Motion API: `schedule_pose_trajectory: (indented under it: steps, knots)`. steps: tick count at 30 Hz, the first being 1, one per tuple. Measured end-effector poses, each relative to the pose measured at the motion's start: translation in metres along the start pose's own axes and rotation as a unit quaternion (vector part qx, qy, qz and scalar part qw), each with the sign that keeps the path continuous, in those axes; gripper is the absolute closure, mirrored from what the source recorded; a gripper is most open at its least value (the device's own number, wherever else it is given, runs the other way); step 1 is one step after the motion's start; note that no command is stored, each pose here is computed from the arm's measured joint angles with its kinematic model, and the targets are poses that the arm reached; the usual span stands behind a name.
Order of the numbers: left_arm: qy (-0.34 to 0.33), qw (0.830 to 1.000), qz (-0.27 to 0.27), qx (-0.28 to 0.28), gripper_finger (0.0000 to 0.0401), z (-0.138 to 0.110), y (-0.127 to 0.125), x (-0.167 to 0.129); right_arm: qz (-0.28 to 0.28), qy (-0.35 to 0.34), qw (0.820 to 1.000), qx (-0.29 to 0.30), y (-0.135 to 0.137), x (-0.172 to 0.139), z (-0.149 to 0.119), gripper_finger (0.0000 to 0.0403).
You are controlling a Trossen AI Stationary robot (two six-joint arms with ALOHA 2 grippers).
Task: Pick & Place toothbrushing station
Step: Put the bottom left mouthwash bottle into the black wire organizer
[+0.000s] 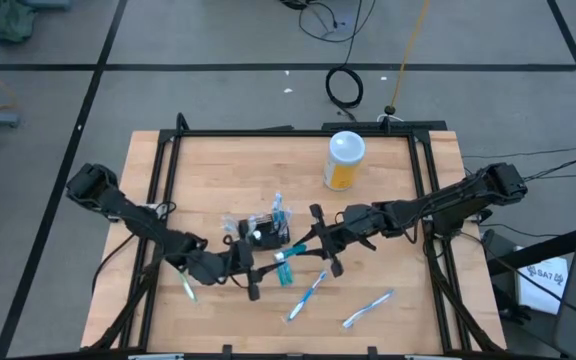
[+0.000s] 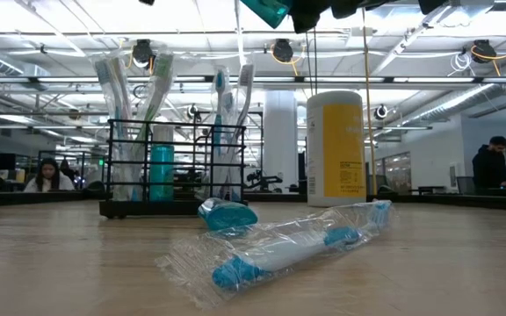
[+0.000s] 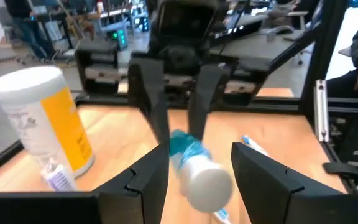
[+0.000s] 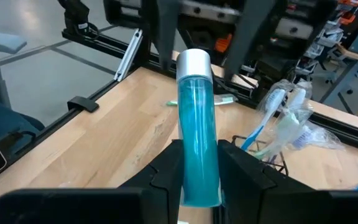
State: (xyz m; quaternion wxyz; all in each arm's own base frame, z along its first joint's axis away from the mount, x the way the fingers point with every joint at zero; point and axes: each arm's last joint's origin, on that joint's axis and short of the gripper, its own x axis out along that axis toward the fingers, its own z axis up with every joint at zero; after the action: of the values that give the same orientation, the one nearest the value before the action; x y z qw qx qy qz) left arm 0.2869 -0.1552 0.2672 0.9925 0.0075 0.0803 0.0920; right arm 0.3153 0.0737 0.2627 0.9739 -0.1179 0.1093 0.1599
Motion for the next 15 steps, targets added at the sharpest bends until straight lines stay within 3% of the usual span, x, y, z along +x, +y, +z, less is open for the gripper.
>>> schedule_pose_trajectory:
  steps: [9, 15]
  knots:
    - [0.033, 0.999, 0.013, -0.013, 0.0227, -0.0070, 0.0078, 0.0053, -0.005, 0.002, 1.000, 0.000, -0.0008, 0.0000, -0.0003, 0.0316]
    - [0.035, 0.999, 0.008, -0.010, 0.0284, -0.0073, 0.0077, 0.0055, -0.017, 0.006, 1.000, 0.001, -0.0015, -0.0001, -0.0007, 0.0316]
